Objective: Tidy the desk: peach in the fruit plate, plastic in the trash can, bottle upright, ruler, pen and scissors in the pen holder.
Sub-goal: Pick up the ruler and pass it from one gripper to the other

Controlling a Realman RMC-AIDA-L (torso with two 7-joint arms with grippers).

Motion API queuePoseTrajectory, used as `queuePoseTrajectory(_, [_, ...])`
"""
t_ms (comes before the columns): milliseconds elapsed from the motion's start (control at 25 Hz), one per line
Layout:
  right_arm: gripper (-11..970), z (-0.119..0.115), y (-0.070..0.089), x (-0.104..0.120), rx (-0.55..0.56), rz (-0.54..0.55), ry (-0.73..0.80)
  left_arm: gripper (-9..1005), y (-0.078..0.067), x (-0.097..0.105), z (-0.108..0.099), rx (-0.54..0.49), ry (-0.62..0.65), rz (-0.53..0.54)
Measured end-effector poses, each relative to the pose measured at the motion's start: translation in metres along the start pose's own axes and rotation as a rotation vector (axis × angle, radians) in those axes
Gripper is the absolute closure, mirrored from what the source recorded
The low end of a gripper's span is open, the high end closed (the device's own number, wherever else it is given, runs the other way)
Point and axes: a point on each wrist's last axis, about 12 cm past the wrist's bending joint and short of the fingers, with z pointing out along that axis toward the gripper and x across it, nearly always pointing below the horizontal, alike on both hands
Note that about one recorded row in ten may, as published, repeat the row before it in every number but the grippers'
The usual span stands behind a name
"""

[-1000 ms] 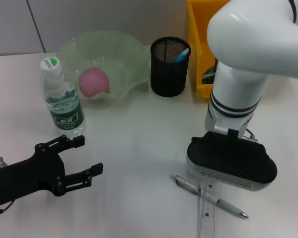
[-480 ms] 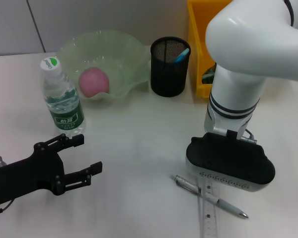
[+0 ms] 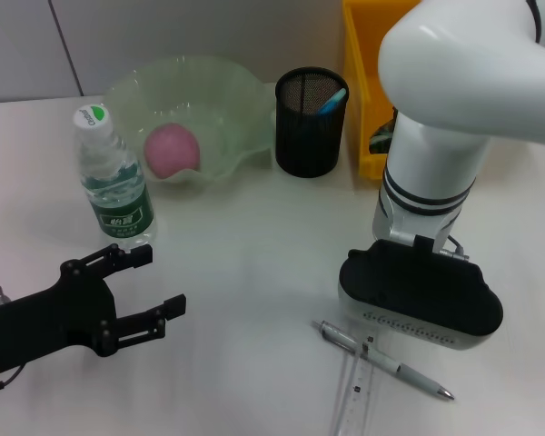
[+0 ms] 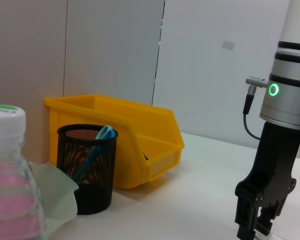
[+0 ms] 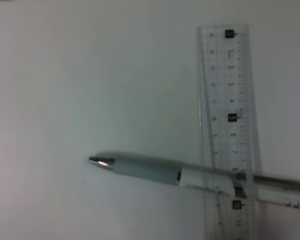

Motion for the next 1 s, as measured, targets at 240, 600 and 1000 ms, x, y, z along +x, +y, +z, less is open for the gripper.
queuePoseTrajectory(240, [577, -0.012, -0.001, 0.005, 0.037, 0.065, -0.017, 154, 0.001, 0.000, -0.003, -0.020, -0.017, -0.005])
queuePoseTrajectory(600, [577, -0.031, 0.003, 0.026, 0.139, 0.251, -0.065, 154, 0.002, -0.002, -0.006, -0.048, -0.057, 0.010])
queuePoseTrajectory(1000, [577, -0.045, 0.022, 0.045, 0.331, 0.491, -0.169, 155, 0.004, -0.009, -0.008, -0.065, -0.115, 0.011])
